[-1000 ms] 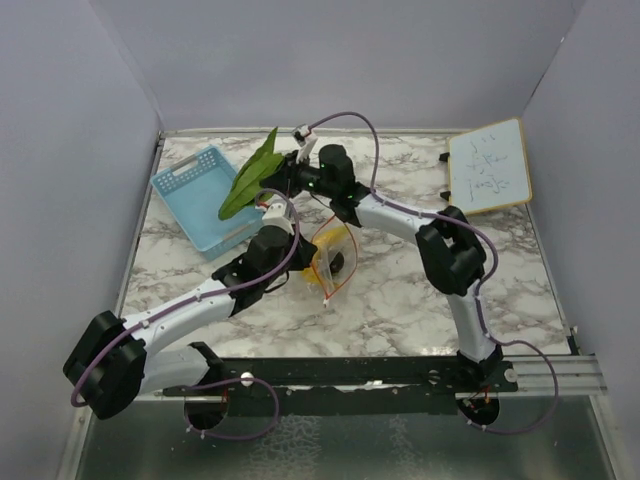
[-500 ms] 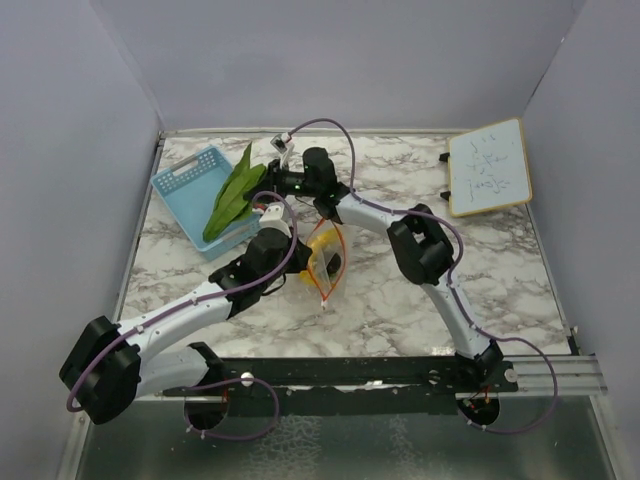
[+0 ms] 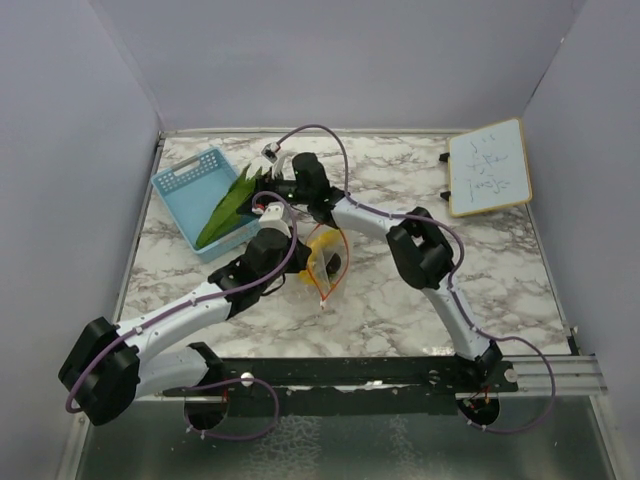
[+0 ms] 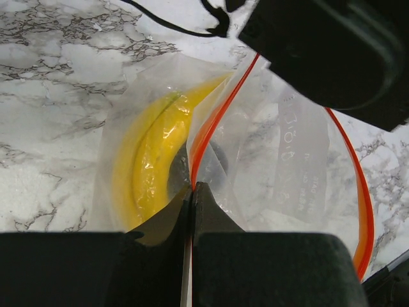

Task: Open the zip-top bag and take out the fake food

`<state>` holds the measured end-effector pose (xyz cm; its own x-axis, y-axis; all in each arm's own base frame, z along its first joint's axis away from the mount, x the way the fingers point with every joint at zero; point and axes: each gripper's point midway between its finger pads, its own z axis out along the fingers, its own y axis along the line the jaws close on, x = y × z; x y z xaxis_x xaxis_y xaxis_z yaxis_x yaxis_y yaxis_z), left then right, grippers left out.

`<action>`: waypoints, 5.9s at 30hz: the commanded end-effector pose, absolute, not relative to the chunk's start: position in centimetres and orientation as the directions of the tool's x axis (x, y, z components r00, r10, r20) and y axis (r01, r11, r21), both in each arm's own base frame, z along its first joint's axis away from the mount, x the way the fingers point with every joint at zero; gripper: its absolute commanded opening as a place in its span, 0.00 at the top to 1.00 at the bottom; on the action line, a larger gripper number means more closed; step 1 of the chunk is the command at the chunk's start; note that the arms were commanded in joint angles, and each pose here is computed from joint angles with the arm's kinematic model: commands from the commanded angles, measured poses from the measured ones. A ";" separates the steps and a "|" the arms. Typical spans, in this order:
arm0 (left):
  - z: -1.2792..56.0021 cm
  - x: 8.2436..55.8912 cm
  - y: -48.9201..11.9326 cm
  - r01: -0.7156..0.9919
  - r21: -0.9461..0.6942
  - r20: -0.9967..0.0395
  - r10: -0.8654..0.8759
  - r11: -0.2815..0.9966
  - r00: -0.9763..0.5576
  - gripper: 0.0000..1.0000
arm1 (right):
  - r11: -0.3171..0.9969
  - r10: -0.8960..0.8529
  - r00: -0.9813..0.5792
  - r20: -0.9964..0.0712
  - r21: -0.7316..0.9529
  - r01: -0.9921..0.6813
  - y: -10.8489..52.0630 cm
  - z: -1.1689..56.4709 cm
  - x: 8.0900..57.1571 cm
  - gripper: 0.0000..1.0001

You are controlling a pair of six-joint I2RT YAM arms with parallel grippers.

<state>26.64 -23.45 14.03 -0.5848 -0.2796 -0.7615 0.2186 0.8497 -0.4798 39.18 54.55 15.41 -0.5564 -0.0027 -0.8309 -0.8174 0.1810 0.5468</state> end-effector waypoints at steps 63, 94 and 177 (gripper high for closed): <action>20.9 27.1 -29.8 0.408 -0.456 -0.840 -0.232 0.791 -0.491 1.00 | 0.550 0.088 -0.562 -0.823 0.510 -0.661 34.1 10.0 26.9 0.70; 20.7 25.4 -27.6 0.394 -0.465 -0.833 -0.241 0.793 -0.498 1.00 | 0.673 0.059 -0.512 -0.857 0.413 -0.614 37.7 6.0 31.2 0.16; 18.6 25.6 -24.6 0.289 -0.433 -0.835 -0.259 0.854 -0.486 1.00 | 0.752 0.077 -0.413 -0.907 0.325 -0.573 32.7 14.9 30.2 0.46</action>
